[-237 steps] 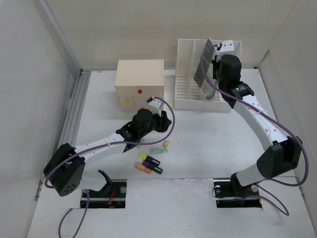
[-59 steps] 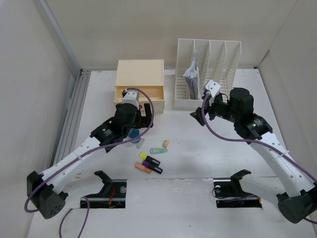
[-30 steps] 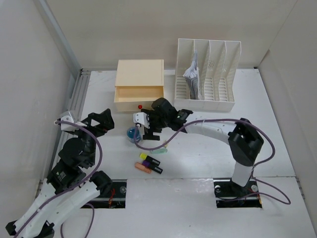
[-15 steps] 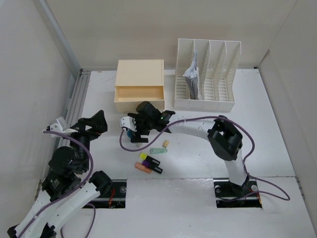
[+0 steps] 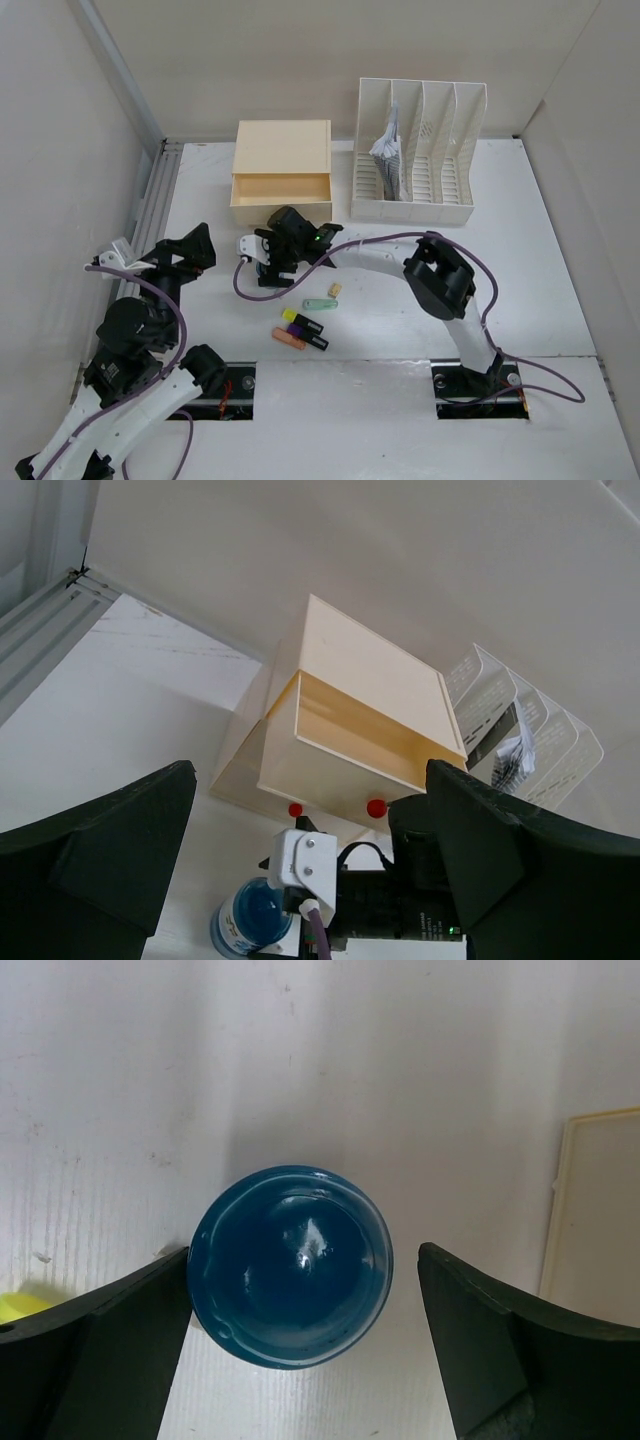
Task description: Organize the desk
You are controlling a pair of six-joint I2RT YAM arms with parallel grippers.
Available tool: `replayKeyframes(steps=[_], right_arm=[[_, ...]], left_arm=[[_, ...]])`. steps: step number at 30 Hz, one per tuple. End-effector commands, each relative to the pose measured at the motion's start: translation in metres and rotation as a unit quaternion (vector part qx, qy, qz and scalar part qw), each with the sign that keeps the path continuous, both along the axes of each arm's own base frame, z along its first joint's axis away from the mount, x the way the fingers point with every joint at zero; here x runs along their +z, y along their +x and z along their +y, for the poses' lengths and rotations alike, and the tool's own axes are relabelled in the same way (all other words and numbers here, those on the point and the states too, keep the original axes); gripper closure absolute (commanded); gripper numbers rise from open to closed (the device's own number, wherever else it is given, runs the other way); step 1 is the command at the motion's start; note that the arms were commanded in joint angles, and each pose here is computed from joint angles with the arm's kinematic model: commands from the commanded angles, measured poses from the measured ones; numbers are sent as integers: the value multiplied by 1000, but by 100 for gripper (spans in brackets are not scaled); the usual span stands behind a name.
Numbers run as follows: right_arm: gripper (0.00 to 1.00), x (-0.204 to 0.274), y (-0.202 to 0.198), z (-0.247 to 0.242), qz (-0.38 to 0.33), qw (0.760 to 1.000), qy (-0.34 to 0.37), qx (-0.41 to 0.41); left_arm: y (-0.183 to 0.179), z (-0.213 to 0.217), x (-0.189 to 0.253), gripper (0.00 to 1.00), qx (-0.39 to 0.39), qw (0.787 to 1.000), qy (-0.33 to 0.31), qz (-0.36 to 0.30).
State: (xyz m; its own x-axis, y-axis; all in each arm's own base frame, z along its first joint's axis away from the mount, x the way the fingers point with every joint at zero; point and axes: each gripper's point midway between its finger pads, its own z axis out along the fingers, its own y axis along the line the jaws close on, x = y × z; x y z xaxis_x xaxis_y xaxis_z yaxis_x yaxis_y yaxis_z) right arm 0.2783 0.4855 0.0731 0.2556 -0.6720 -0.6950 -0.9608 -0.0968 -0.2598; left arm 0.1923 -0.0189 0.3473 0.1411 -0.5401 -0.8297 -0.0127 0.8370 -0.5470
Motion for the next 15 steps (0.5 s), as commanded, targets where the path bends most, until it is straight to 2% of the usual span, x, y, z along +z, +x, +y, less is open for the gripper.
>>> replayKeyframes(steps=[1, 9, 14, 15], right_arm=[[6, 9, 1, 12, -3, 1000, 16, -4], [28, 1, -3, 13, 12, 1000, 15, -3], [56, 6, -7, 14, 22, 999, 23, -2], [56, 7, -8, 15, 25, 999, 25, 1]], left_arm=[[-3, 3, 8, 1, 1, 1000, -17, -18], [-1, 2, 7, 1, 1, 1000, -14, -14], [-1, 2, 7, 2, 2, 1000, -9, -14], [-1, 2, 7, 4, 2, 1000, -9, -14]])
